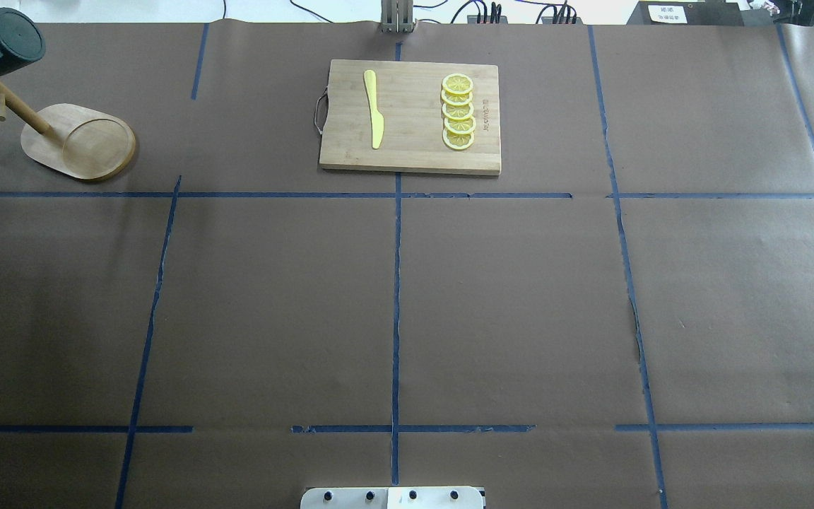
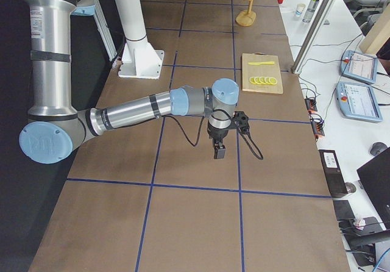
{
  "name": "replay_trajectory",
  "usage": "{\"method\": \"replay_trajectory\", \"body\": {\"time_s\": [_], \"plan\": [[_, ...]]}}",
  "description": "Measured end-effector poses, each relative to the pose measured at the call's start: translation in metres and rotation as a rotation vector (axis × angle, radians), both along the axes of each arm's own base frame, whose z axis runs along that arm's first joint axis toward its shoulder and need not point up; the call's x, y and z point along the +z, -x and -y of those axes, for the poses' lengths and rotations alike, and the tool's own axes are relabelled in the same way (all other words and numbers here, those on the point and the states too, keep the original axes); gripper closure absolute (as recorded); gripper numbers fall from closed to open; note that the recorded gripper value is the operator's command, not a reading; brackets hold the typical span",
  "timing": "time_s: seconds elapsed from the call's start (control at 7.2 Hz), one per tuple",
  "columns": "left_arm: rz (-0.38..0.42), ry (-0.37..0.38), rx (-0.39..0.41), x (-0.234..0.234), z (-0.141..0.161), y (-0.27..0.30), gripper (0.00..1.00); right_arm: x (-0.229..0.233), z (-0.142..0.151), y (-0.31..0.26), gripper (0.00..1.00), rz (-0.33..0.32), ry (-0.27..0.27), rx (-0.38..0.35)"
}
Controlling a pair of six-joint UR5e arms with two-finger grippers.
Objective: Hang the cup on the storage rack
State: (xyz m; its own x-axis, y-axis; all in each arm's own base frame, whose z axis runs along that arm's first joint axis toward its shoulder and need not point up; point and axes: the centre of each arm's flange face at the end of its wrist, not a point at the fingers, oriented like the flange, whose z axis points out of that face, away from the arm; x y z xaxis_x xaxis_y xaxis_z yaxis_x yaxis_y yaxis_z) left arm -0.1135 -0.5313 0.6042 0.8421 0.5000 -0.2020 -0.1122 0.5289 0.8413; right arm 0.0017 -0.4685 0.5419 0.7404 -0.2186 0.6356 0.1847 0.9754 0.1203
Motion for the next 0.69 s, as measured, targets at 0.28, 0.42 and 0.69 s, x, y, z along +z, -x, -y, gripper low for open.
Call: {"method": "replay_trajectory", "body": {"time_s": [0.28,0.42,0.69], "plan": [[0.083,0.193,0.081,0.011,0.002,0.011,0.0,0.0,0.0,0.0,0.0,0.0,0.0,-0.001],[0.063,0.361,0.093,0.029,-0.001,0.012,0.0,0.0,0.0,0.0,0.0,-0.001,0.0,-0.001],[-0.108,0.724,0.057,0.047,-0.011,0.006,0.0,0.001,-0.001,0.0,0.0,-0.001,0.002,-0.001]]}}
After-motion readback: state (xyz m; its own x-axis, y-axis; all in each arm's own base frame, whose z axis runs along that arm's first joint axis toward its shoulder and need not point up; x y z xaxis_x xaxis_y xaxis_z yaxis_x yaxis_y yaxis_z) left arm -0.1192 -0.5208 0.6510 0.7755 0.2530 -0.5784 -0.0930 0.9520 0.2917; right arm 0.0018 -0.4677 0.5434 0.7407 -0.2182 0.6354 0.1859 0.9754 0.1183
